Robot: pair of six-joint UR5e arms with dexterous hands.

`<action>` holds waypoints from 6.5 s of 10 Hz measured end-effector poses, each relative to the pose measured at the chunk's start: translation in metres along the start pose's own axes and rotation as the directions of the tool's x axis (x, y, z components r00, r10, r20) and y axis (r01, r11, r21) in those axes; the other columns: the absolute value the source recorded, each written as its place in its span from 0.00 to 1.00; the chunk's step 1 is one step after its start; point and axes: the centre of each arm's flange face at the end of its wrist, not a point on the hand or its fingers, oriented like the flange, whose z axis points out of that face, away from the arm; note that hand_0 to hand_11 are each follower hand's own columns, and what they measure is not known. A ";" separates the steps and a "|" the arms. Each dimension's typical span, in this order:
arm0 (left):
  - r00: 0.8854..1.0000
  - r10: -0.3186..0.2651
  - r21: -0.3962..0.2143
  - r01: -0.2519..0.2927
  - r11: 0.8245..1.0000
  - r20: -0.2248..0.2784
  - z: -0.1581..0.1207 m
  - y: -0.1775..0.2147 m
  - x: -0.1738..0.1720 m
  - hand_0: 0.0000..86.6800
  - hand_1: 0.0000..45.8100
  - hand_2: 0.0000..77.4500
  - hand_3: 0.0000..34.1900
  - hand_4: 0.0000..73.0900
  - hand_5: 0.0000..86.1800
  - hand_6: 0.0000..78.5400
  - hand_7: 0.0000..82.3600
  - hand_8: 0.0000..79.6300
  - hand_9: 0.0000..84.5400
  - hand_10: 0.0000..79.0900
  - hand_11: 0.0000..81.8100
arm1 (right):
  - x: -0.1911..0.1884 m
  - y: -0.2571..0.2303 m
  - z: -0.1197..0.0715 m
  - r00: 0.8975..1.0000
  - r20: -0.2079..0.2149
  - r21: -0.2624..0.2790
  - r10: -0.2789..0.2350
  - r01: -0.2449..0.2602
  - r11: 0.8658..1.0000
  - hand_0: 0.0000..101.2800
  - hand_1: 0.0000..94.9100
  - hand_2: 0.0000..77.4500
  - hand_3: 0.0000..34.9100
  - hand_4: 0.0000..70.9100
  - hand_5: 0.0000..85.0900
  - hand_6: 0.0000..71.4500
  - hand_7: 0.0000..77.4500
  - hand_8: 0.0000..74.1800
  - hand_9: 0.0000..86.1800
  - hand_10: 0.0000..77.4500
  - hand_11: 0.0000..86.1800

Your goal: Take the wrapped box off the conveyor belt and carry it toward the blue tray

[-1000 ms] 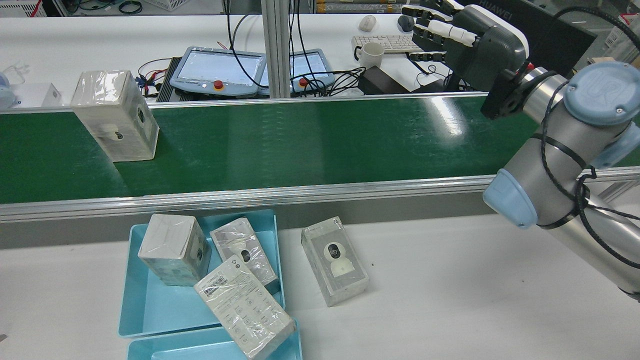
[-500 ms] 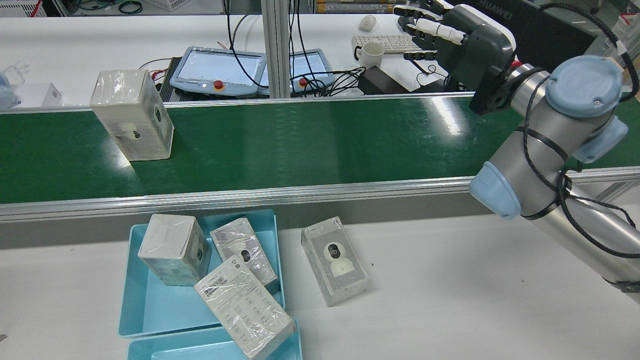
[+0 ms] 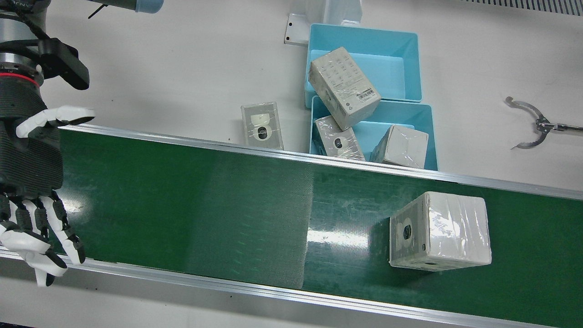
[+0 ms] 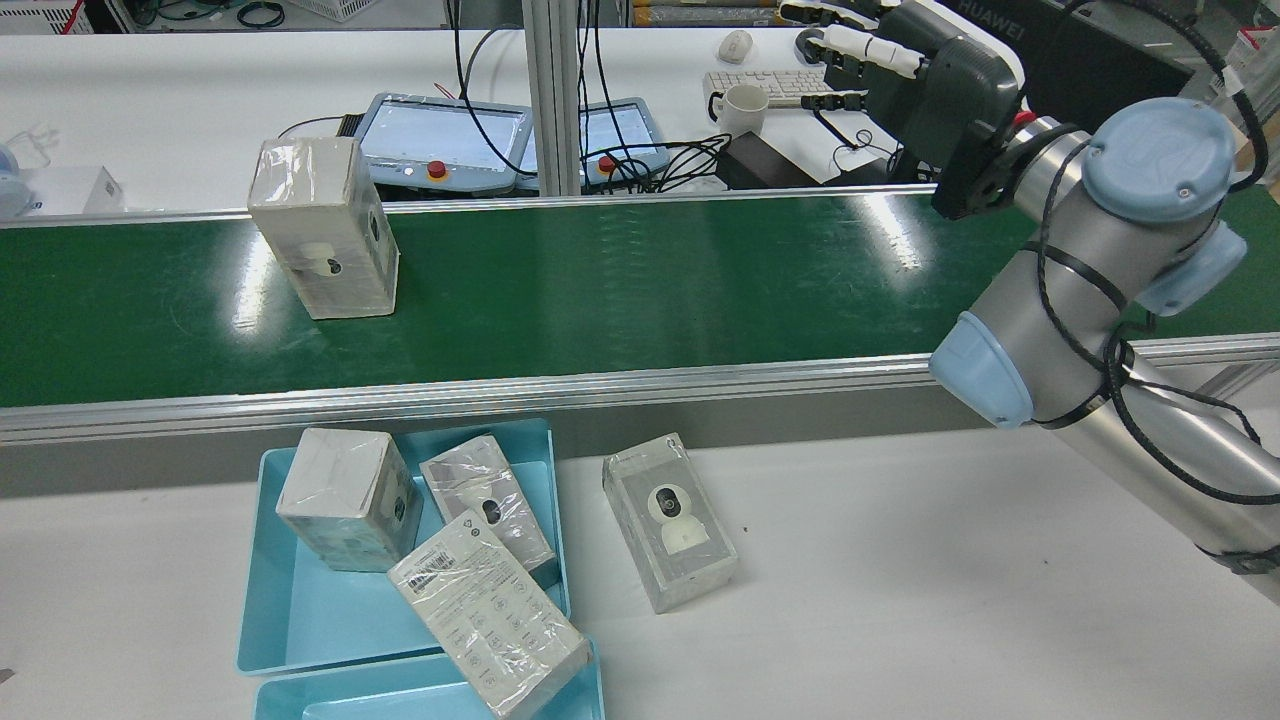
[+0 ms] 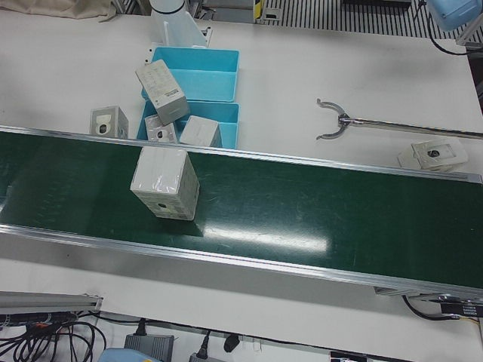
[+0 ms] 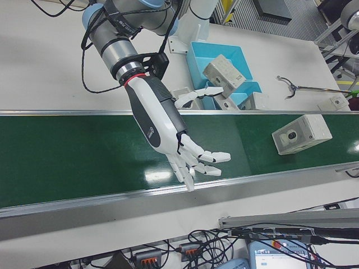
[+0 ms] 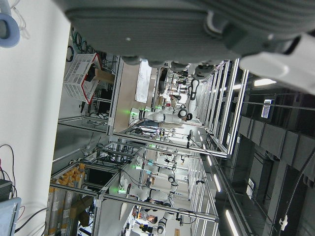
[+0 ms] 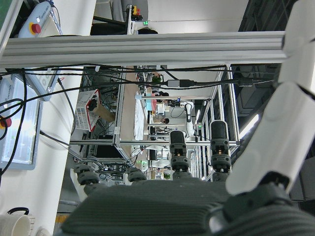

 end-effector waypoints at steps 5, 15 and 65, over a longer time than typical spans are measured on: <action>1.000 0.000 0.000 0.000 1.000 0.000 0.000 0.000 0.000 0.00 0.00 0.01 0.00 0.01 0.01 0.00 0.01 0.01 0.00 0.01 0.00 | 0.003 0.001 -0.001 1.000 -0.004 -0.002 0.002 -0.002 1.000 0.39 0.09 0.20 0.86 0.15 0.29 0.00 0.26 0.00 0.04 0.05 0.07; 1.000 0.000 0.000 0.000 1.000 0.000 0.000 0.000 0.000 0.00 0.00 0.01 0.00 0.00 0.01 0.01 0.01 0.01 0.00 0.01 0.00 | 0.057 -0.025 -0.004 0.997 -0.078 0.051 0.007 -0.003 0.999 0.40 0.11 0.18 0.86 0.03 0.24 0.00 0.22 0.00 0.04 0.04 0.06; 1.000 0.000 0.000 0.000 1.000 0.000 0.000 0.000 0.000 0.00 0.00 0.01 0.00 0.01 0.01 0.01 0.01 0.00 0.01 0.01 0.00 | 0.165 0.079 -0.040 0.989 0.005 -0.106 -0.151 0.151 0.983 0.39 0.01 0.34 0.00 0.38 0.58 0.46 0.65 0.38 0.52 0.25 0.33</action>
